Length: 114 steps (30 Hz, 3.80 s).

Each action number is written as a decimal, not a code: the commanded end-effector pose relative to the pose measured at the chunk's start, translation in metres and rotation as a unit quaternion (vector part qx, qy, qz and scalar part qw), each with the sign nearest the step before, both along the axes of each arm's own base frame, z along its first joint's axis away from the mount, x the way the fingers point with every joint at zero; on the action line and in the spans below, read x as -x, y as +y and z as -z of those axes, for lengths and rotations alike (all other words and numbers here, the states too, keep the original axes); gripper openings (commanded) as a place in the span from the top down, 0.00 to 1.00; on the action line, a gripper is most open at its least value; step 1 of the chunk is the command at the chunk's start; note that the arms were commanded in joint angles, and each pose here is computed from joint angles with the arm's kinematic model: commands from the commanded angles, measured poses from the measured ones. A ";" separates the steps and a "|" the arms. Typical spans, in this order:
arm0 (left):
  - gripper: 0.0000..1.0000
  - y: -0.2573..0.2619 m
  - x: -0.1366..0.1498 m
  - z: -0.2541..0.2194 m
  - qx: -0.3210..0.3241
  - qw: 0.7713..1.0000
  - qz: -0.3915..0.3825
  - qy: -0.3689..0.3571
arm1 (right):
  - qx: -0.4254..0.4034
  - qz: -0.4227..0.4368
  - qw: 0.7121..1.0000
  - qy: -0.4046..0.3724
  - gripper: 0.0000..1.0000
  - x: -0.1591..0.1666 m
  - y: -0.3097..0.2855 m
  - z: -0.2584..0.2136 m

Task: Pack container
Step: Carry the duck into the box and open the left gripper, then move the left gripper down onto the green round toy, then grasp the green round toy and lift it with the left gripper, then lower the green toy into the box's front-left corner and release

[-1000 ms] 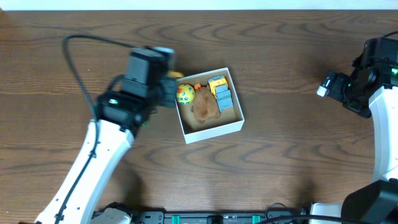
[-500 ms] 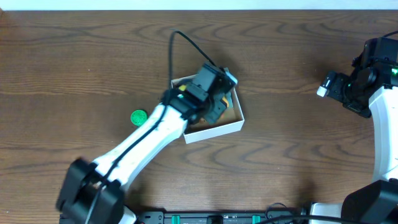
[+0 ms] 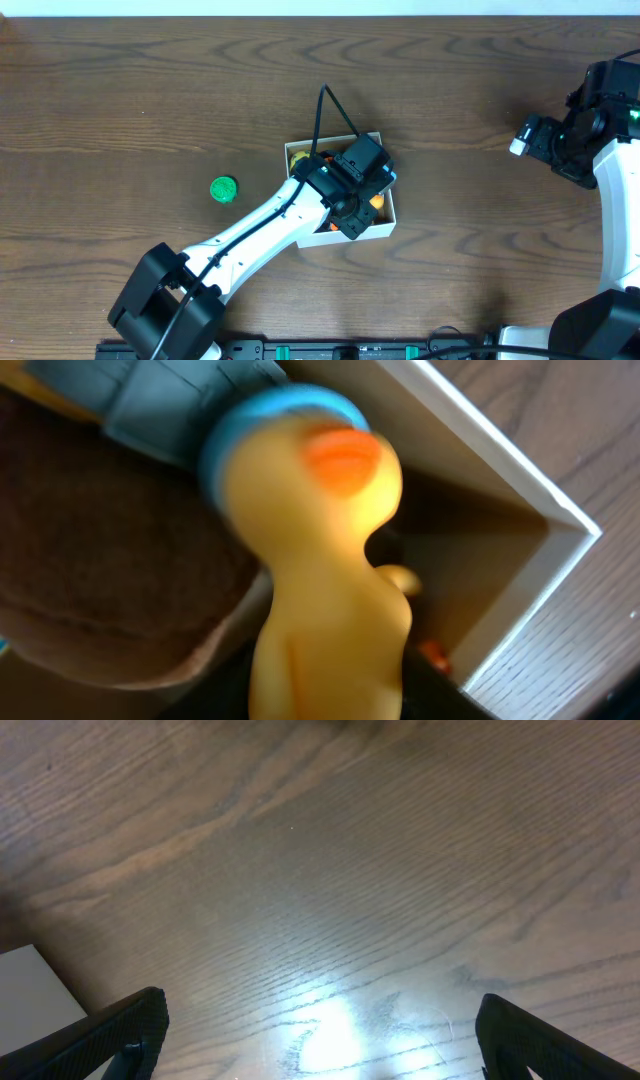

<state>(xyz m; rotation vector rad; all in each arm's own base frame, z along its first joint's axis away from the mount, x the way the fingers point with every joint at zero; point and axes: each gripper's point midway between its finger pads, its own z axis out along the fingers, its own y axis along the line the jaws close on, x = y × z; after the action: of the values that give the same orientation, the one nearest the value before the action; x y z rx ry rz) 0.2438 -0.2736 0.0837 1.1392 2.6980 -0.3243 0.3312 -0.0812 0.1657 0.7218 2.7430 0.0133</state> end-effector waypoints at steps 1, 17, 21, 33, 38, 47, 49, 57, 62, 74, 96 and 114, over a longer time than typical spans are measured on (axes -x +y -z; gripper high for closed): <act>0.43 -0.001 -0.001 -0.005 0.006 1.000 -0.008 0.000 | 0.004 -0.010 1.000 -0.007 0.01 0.001 0.001 -0.006; 0.12 0.104 -0.069 -0.116 0.005 0.967 -0.179 -0.183 | 0.006 -0.010 1.000 -0.007 0.01 0.001 0.000 -0.006; 0.04 0.170 -0.090 -0.120 -0.009 0.940 -0.288 -0.181 | 0.005 -0.010 1.000 -0.007 0.01 0.001 0.000 -0.006; 0.02 0.272 -0.103 -0.018 -0.001 0.837 -0.546 0.041 | 0.005 -0.010 1.000 -0.006 0.01 0.002 0.001 -0.005; 0.02 0.264 -0.090 0.033 -0.030 0.830 -0.541 0.134 | 0.005 -0.010 1.000 -0.006 0.01 0.001 0.001 -0.005; 0.02 0.262 -0.074 0.079 -0.070 0.817 -0.535 0.202 | 0.004 -0.010 1.000 -0.003 0.01 0.003 0.001 -0.005; 0.02 0.263 -0.074 0.081 -0.073 0.816 -0.535 0.203 | 0.004 -0.010 1.000 -0.003 0.01 0.003 0.001 -0.005; 0.02 0.265 -0.071 0.087 -0.081 0.815 -0.535 0.207 | 0.004 -0.010 1.000 -0.002 0.01 0.004 0.001 -0.004; 0.18 0.265 -0.070 0.088 -0.082 0.815 -0.535 0.208 | 0.004 -0.010 1.000 -0.002 0.01 0.003 0.001 -0.004; 0.56 0.265 -0.070 0.087 -0.081 0.815 -0.535 0.207 | 0.004 -0.010 1.000 -0.002 0.01 0.003 0.001 -0.004; 0.74 0.151 -0.090 -0.108 0.080 0.919 -0.384 -0.033 | 0.004 -0.011 1.000 -0.002 0.01 0.003 0.001 -0.004; 0.74 0.095 0.008 -0.024 -0.057 0.967 -0.244 0.040 | 0.004 -0.010 1.000 -0.001 0.01 0.004 0.001 -0.004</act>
<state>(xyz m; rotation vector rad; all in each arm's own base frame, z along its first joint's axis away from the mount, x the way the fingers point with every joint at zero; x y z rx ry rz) 0.2378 -0.1847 0.1139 0.4536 2.9717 -0.1903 0.3286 -0.0806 0.1649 0.7153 2.7561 0.0111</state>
